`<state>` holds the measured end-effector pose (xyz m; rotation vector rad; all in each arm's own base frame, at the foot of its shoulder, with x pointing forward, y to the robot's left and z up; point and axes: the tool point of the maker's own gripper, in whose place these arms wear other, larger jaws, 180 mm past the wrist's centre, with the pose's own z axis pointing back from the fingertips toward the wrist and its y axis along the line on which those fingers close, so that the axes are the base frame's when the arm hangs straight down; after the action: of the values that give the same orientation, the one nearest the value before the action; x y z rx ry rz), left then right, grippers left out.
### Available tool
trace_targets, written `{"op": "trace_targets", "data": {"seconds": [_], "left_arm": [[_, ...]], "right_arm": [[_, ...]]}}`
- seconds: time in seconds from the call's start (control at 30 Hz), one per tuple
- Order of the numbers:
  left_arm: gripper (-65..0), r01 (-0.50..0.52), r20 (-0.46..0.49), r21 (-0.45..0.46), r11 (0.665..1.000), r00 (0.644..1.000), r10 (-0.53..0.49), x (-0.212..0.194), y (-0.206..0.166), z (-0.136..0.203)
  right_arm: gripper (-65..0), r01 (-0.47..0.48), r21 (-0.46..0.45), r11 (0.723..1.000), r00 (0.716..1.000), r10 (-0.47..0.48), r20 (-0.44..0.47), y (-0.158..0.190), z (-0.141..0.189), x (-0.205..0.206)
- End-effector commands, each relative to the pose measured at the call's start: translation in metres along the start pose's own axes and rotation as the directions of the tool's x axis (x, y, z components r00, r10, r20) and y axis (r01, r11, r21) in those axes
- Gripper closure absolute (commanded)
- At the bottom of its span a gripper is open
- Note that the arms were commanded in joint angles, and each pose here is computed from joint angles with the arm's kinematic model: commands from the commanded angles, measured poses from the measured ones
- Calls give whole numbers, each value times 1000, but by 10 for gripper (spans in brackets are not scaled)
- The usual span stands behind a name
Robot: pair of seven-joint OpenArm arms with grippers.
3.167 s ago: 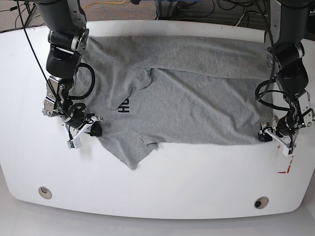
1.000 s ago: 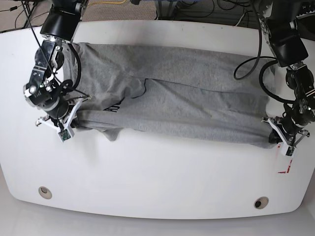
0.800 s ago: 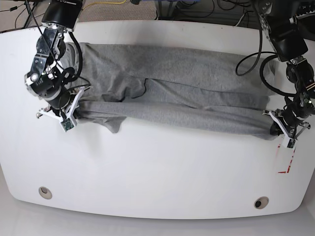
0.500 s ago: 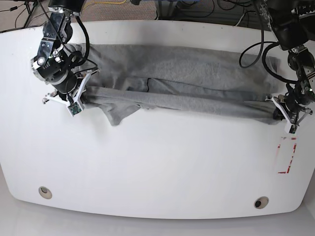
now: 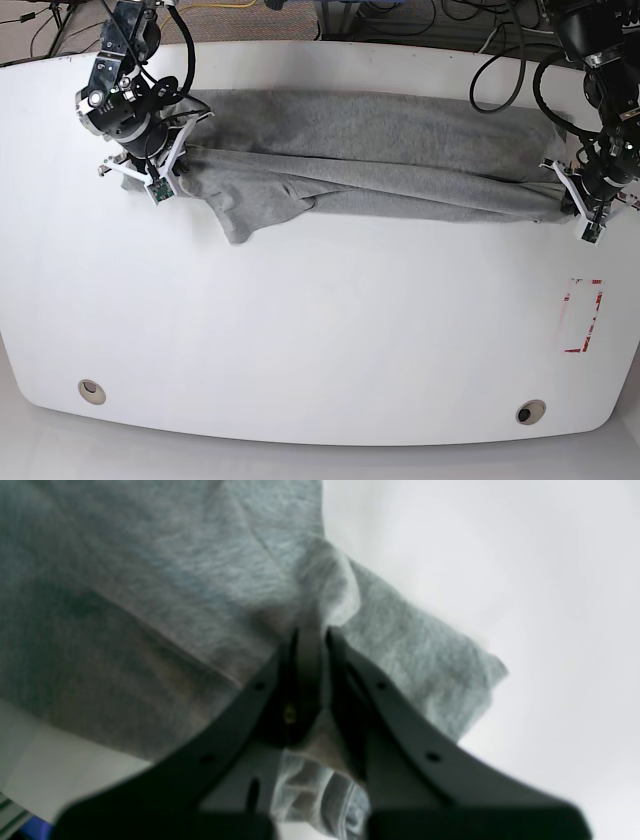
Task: Layout the t-shirt on the table in an organized manner, then fold the t-shirt properly
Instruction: 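Lift the hem with both grippers and fold it over toward the collar, then release the right gripper and tuck the folded edge along the shirt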
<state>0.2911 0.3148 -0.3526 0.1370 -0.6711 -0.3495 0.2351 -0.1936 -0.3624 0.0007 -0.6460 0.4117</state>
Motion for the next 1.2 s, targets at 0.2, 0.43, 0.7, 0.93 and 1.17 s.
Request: {"op": "trace_targets", "data": {"seconds": [0.2,0.43,0.7,0.93,1.17], "left_arm": [[0,30,3,41,999,1000,-30,6,11,12],[0,40,-42,20,999,998,-39,-13,2,11],[-162,87,-88,-44,995,992,-91,-28,-22,6],[-374,92,-142,-39,995,985,-96,-35,-20,7],[-371,157,-103,30,987,983,-153,-2,-3,24]], "right_arm": [[-2,7,-3,1000,1000,-7,19,2,5,0],[-62,13,5,1000,1000,-12,-7,6,6,-11],[-355,17,11,1000,999,-17,-34,9,7,-22],[-373,15,6,1000,1000,-15,-12,7,7,-14],[-376,68,35,997,989,-72,128,-2,9,25]]}}
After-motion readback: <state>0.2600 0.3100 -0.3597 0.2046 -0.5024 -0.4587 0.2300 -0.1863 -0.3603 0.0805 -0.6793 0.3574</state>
